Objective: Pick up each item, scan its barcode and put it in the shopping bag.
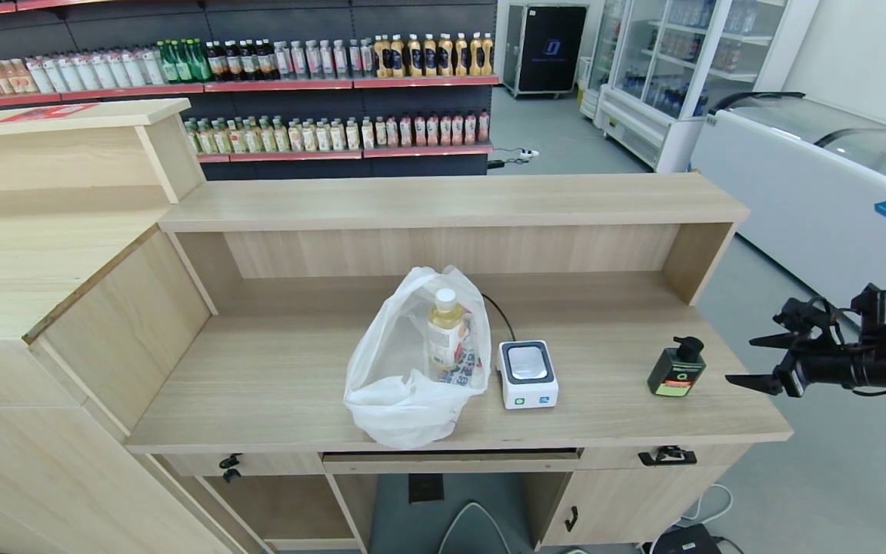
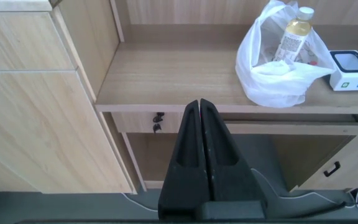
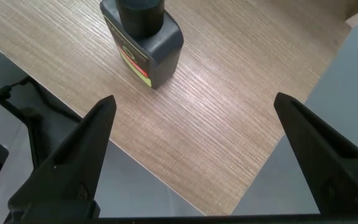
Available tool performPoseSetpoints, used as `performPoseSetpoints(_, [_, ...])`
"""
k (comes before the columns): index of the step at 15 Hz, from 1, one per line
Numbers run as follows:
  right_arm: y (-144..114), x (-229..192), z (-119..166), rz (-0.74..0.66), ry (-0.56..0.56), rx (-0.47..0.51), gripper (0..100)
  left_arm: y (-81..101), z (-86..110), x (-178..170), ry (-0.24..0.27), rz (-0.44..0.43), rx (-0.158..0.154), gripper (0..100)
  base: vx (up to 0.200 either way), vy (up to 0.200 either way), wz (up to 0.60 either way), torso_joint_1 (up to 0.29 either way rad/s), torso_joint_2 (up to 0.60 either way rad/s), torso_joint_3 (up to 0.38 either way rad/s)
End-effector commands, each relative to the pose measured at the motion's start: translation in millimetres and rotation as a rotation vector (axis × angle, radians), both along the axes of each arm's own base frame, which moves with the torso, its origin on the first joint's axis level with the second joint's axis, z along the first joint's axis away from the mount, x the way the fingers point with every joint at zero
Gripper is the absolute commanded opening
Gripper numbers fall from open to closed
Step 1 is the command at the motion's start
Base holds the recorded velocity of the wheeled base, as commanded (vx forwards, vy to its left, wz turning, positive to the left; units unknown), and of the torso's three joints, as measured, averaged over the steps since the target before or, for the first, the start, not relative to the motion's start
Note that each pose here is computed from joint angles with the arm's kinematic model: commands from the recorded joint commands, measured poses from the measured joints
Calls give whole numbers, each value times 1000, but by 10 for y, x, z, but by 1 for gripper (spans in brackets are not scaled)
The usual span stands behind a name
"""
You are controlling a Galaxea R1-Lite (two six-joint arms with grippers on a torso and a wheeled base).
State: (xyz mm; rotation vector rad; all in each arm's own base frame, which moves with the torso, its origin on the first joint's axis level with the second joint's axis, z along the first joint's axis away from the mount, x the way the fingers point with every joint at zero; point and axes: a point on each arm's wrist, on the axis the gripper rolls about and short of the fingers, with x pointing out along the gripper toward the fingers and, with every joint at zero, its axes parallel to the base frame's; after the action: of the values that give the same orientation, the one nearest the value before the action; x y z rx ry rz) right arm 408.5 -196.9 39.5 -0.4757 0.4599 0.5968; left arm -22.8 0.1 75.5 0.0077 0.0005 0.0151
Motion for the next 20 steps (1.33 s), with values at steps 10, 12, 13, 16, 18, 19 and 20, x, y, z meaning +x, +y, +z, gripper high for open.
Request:
performPoseSetpoints(10, [179,211,-220,61,12,11,100,0,0,0,0,0,0,0,0,0,0,0,0,0])
performPoseSetpoints(12, [227,241,-239,70,15,9,100,0,0,0,0,0,0,0,0,0,0,0,0,0])
performPoseSetpoints(13, [246,251,-242,76,14,10,100,0,0,0,0,0,0,0,0,0,0,0,0,0])
performPoseSetpoints(16, [298,293,-299,96,13,1,0,0,0,0,0,0,0,0,0,0,0,0,0,0])
performPoseSetpoints(18, [299,309,-307,106,4,-11,0,0,0,0,0,0,0,0,0,0,0,0,0,0])
performPoseSetpoints(19, [300,307,-311,107,5,-11,0,0,0,0,0,0,0,0,0,0,0,0,0,0])
performPoseSetpoints(20, [300,307,-311,108,3,-13,0,0,0,0,0,0,0,0,0,0,0,0,0,0])
